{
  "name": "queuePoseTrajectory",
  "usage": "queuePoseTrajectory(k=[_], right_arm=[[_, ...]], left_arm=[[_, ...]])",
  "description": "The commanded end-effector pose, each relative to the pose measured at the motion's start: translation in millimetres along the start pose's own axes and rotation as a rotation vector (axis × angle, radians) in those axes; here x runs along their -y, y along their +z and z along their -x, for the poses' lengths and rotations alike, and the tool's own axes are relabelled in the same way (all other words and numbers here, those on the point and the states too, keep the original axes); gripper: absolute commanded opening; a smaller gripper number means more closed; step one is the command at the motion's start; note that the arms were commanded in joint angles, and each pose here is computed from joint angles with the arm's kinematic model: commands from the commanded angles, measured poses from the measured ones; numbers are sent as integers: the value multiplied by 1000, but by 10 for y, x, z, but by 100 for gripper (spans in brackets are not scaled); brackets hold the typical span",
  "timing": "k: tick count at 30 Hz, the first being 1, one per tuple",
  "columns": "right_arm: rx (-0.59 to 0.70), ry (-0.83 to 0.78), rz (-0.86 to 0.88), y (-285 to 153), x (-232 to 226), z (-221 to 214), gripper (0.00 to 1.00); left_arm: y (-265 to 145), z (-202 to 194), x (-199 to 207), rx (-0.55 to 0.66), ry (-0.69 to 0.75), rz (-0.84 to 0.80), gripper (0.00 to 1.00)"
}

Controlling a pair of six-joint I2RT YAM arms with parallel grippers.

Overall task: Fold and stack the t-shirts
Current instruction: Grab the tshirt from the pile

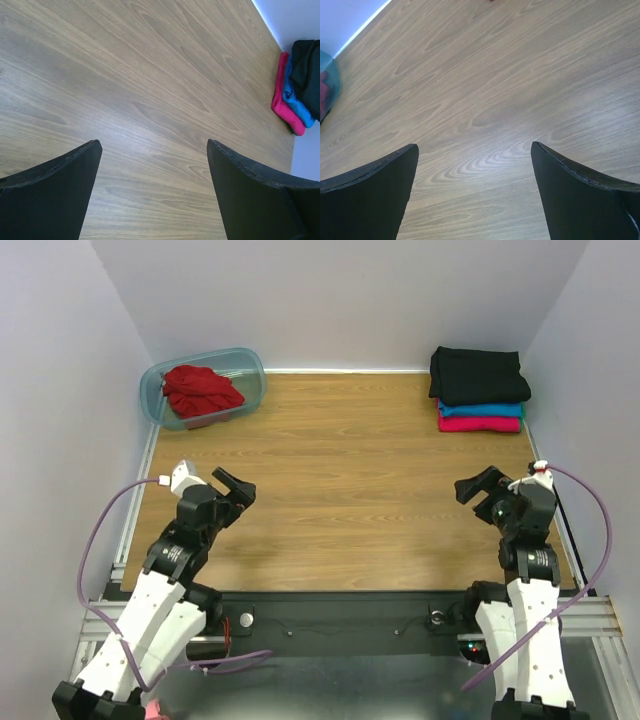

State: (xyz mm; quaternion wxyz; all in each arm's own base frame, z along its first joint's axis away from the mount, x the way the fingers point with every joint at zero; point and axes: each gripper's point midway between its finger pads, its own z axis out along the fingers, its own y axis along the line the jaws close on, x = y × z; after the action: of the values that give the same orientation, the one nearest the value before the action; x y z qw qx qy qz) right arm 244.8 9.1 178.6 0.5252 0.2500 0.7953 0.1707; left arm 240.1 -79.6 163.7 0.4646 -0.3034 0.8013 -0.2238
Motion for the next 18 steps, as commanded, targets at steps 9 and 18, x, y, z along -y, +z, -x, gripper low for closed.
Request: queuePoseTrajectory(k=[9, 18], right_arm=[[-44, -35, 104, 0, -265, 93, 100], [-141, -35, 120, 89, -229, -123, 100]], left_arm=[[626, 1056, 863, 137, 87, 61, 98], [2066, 2198, 825, 42, 184, 246, 98]])
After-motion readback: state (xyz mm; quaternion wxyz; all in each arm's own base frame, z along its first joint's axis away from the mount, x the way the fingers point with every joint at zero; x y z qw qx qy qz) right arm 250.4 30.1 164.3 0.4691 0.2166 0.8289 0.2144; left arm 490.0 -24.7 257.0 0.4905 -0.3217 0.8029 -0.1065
